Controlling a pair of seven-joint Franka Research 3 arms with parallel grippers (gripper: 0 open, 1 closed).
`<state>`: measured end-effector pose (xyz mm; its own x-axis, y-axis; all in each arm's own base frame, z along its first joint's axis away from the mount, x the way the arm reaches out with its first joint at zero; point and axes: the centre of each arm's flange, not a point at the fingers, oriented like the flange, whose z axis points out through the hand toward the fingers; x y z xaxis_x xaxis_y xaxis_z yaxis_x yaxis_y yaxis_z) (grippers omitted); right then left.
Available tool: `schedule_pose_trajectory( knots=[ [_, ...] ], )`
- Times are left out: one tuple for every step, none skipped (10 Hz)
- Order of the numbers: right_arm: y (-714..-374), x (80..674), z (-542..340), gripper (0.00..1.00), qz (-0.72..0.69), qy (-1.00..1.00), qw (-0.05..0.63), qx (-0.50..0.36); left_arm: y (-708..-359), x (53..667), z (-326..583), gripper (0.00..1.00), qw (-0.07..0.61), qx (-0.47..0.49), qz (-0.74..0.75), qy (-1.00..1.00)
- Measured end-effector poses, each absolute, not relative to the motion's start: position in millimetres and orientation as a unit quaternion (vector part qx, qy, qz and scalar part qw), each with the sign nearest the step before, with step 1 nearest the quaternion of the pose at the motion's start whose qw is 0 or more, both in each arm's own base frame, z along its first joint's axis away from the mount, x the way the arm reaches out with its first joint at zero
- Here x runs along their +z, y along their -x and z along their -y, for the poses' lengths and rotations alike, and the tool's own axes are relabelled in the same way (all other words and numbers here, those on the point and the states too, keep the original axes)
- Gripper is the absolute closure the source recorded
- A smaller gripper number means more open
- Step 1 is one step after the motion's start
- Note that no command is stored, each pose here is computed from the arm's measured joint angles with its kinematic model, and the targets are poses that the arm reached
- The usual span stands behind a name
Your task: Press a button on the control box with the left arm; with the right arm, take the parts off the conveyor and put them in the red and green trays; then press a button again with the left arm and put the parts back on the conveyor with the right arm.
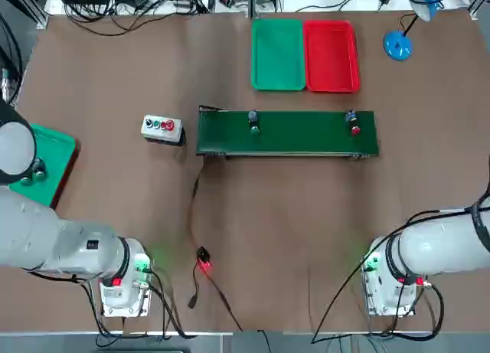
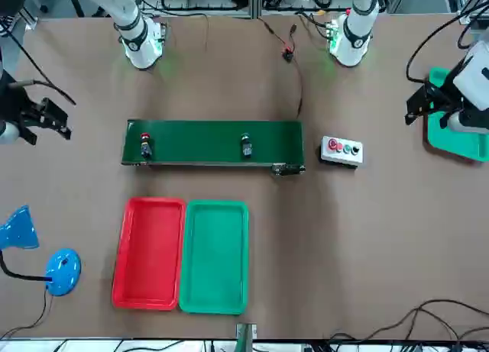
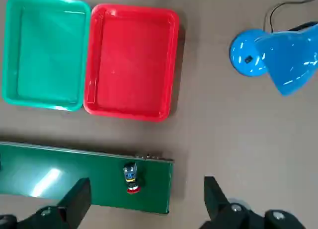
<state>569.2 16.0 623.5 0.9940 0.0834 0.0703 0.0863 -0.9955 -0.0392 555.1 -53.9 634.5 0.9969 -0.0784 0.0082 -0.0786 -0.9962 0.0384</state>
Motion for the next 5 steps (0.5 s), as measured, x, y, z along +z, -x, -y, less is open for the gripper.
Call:
schedule_pose_trajectory(
  knots=[
    [-569.0, 620.4, -16.0, 0.00, 0.042, 0.998, 0.021, -0.031, -555.1, 634.6, 53.7, 0.02, 0.019, 0.004, 0.039, -0.999],
    [-568.9, 618.6, -16.1, 0.00, 0.043, 0.998, 0.021, -0.029, -555.0, 634.9, 53.7, 0.02, 0.019, 0.004, 0.039, -0.999],
    [-568.8, 616.3, -17.2, 0.00, 0.043, 0.998, 0.021, -0.027, -554.9, 635.1, 53.4, 0.02, 0.019, 0.004, 0.039, -0.999],
    [-568.6, 614.7, -20.0, 0.00, 0.046, 0.998, 0.022, -0.025, -554.9, 634.4, 52.9, 0.03, 0.019, 0.003, 0.038, -0.999],
    [-568.4, 614.1, -22.2, 0.00, 0.048, 0.998, 0.022, -0.024, -555.0, 632.6, 52.9, 0.04, 0.019, 0.001, 0.033, -0.999]
  ],
)
